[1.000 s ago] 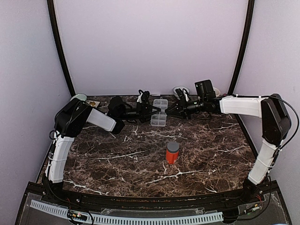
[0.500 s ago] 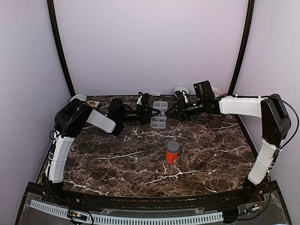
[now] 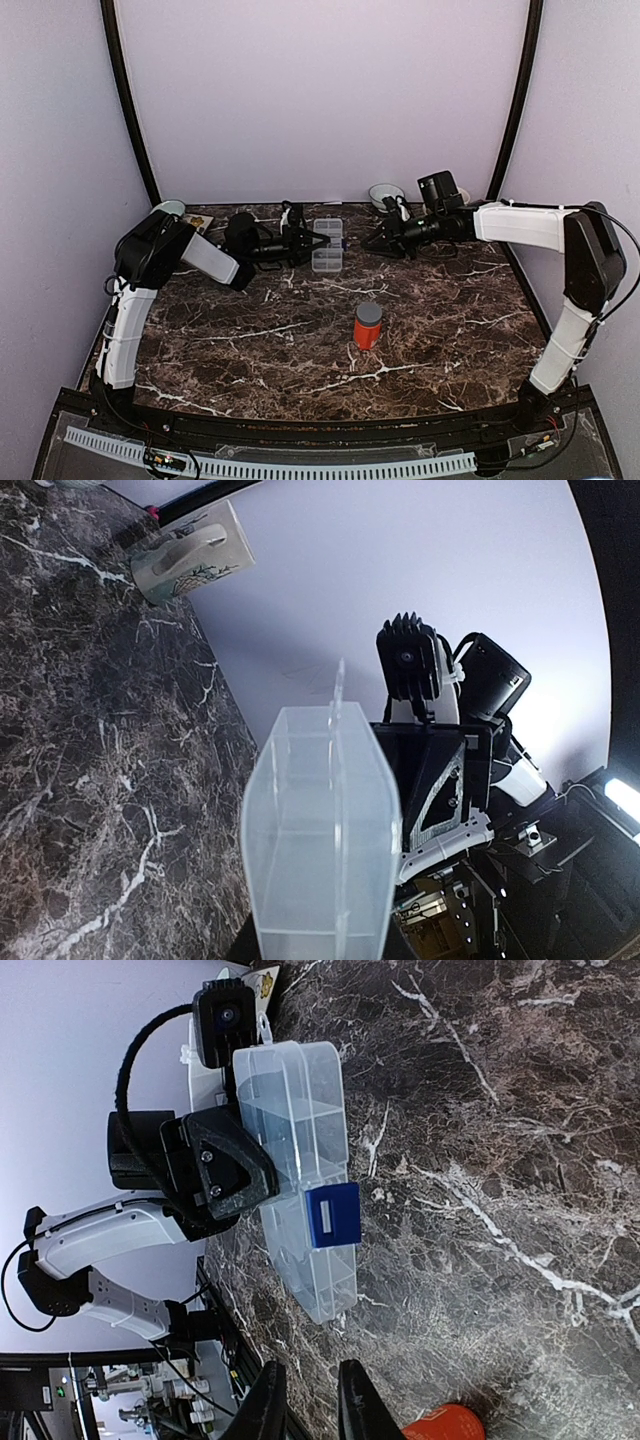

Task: Sort the pills into containers
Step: Open the lid of the pill container.

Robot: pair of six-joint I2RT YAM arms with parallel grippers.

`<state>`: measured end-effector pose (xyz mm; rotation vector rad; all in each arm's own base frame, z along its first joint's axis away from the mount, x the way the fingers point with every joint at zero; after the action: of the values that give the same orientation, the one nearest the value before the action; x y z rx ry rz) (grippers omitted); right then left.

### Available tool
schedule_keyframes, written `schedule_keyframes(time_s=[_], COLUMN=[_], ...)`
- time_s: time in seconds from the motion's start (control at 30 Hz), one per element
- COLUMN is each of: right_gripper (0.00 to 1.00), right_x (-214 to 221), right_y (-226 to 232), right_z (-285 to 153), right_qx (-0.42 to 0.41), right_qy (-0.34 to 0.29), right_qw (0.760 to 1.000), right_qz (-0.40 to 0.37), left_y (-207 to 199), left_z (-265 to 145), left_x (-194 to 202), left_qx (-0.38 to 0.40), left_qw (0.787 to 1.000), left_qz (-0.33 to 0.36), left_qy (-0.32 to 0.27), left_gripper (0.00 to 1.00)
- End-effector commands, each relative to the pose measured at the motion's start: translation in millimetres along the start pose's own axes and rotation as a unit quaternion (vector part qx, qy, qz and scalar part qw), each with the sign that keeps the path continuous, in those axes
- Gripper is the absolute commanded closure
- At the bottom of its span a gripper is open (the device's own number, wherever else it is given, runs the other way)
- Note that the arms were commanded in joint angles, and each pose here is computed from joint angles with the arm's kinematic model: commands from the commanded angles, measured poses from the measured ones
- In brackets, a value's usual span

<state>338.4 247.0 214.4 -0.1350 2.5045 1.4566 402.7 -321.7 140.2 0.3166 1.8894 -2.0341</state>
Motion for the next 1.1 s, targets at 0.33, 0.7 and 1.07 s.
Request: schedule_keyframes(time_s=[0.33,0.7,1.07], right_gripper=[0.54,0.45,0.45], right_x=[-1,-3,-9], right_y=[-11,-15,-14], right_z=[13,25,40], right_qx=[-0.016,-0.068,-0.091], right_qy=[0.004,0.003,0.008], right_qw=[1.000,0.998,0.996], right_qz=[-0.008,-0.003,0.002], left_y=[2,-3,0], left_z=[1,3,7], left_x=[7,6,4], left_qx=[0.022,0.038,0.046], left_qw=[1.000,0.999,0.998], left_qz=[-0.003,-0.015,-0.026], left_qy=[0.010,0.029,0.035], left_gripper=[0.89,0.89,0.89])
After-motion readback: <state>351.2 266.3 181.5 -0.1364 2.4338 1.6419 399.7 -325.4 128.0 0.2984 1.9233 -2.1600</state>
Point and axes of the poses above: each gripper's point midway between its finger pads, its own z axis out along the fingers, its own y axis along the line the jaws close on, x = y × z, the point moved 8 cm from there along -z, back along the fingers, and after that the axes turned 1 degree about z, right-handed, at the moved point
